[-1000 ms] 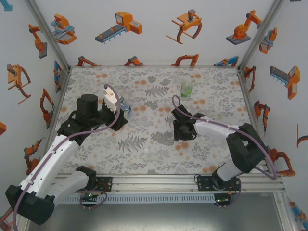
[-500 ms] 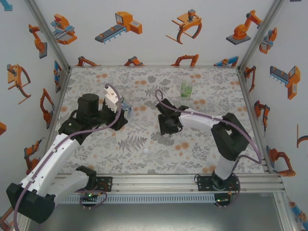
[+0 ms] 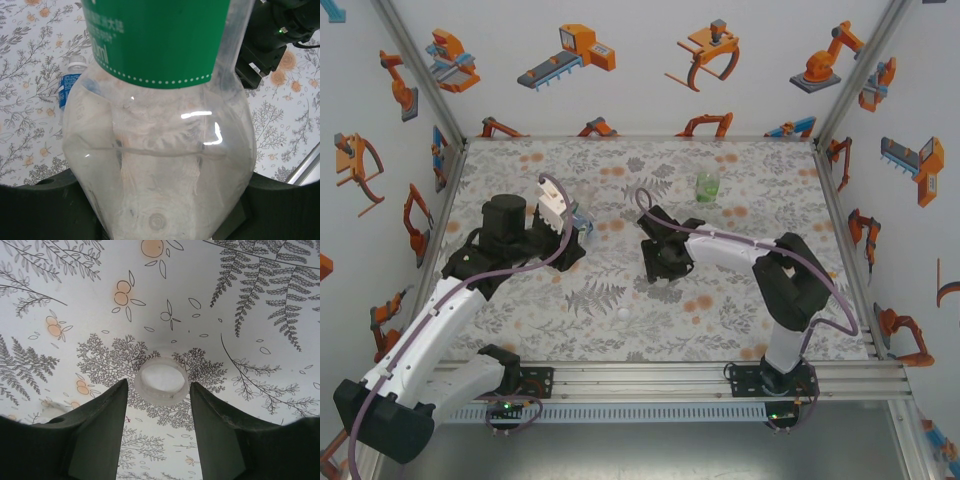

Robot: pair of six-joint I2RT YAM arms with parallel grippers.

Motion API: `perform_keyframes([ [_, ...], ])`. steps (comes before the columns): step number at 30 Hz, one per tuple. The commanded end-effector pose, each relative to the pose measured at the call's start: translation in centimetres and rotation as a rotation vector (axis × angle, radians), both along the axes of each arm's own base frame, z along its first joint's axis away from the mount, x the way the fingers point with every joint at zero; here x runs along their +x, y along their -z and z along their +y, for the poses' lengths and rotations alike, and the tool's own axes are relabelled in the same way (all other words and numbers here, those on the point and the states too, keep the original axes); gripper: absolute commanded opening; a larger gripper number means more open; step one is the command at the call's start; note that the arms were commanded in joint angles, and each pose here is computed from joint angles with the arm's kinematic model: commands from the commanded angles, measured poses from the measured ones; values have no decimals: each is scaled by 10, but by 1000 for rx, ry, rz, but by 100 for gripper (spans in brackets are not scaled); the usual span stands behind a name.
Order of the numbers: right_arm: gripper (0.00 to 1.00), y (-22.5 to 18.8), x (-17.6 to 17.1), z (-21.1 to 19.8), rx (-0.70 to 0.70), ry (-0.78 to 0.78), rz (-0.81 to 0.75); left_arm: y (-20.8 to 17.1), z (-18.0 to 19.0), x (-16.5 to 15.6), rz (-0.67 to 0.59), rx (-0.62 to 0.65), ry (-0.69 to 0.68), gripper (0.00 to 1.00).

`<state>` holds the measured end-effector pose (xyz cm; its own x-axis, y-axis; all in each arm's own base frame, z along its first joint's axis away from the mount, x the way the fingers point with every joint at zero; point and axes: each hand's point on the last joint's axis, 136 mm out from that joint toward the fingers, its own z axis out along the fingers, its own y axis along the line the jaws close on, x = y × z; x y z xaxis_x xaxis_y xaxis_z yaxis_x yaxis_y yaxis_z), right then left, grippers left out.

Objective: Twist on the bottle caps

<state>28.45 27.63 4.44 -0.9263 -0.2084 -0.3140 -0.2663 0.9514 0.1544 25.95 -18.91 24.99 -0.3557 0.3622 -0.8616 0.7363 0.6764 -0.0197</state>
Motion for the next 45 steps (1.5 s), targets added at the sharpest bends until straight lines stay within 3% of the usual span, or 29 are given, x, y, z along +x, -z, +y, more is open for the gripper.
perform_keyframes([
  [1, 51, -23, 0, 4, 21, -11, -33, -5, 1, 4, -22, 1, -8, 2],
  [45, 51, 4, -5, 3, -21, -13, 5, -2, 0, 5, -9, 0, -4, 2],
])
